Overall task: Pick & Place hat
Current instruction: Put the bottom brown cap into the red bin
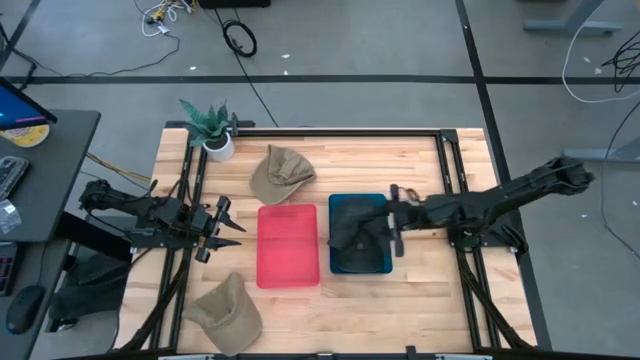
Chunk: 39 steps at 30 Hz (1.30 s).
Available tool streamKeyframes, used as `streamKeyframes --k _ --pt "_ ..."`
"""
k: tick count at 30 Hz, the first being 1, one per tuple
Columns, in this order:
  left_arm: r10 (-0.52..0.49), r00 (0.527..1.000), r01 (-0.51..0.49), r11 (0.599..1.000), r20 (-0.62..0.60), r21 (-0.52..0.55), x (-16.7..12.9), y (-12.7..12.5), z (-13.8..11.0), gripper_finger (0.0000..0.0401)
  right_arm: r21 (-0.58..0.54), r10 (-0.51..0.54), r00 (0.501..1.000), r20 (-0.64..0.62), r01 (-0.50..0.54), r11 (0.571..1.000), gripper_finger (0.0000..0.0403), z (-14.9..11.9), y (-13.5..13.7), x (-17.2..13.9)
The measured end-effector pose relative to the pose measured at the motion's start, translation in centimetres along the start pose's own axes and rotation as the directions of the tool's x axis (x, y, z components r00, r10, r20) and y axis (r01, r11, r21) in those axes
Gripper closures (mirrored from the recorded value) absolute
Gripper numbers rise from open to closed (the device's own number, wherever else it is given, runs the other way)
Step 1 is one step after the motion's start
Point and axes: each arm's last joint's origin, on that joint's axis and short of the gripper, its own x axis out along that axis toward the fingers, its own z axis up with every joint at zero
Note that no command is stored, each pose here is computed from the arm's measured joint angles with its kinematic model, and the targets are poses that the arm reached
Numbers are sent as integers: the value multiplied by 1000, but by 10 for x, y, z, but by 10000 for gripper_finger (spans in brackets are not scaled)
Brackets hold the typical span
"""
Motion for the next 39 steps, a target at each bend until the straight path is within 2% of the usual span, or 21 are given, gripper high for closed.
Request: streamKeyframes --k 2,9,15,23,28,39 --pt "0 1000 0 1000 0 0 0 0 0 232 -2 15 998 61 -15 1000 247 -4 -2 -12" --pt "0 1000 0 1000 0 0 0 0 0 232 3 28 990 139 -28 1000 247 -16 -9 -41" --pt "0 1000 0 1000 0 0 0 0 0 232 -57 117 971 207 -108 993 247 -17 -10 -55" --pt "0 1000 0 1000 0 0 0 0 0 232 -44 61 966 250 -51 998 247 -25 -24 -64" --pt "0 1000 0 1000 0 0 0 0 0 232 -46 89 959 270 -79 996 247 -27 -30 -68" --pt "0 1000 0 1000 0 0 0 0 0 232 -29 80 950 302 -75 997 247 -26 -34 -86"
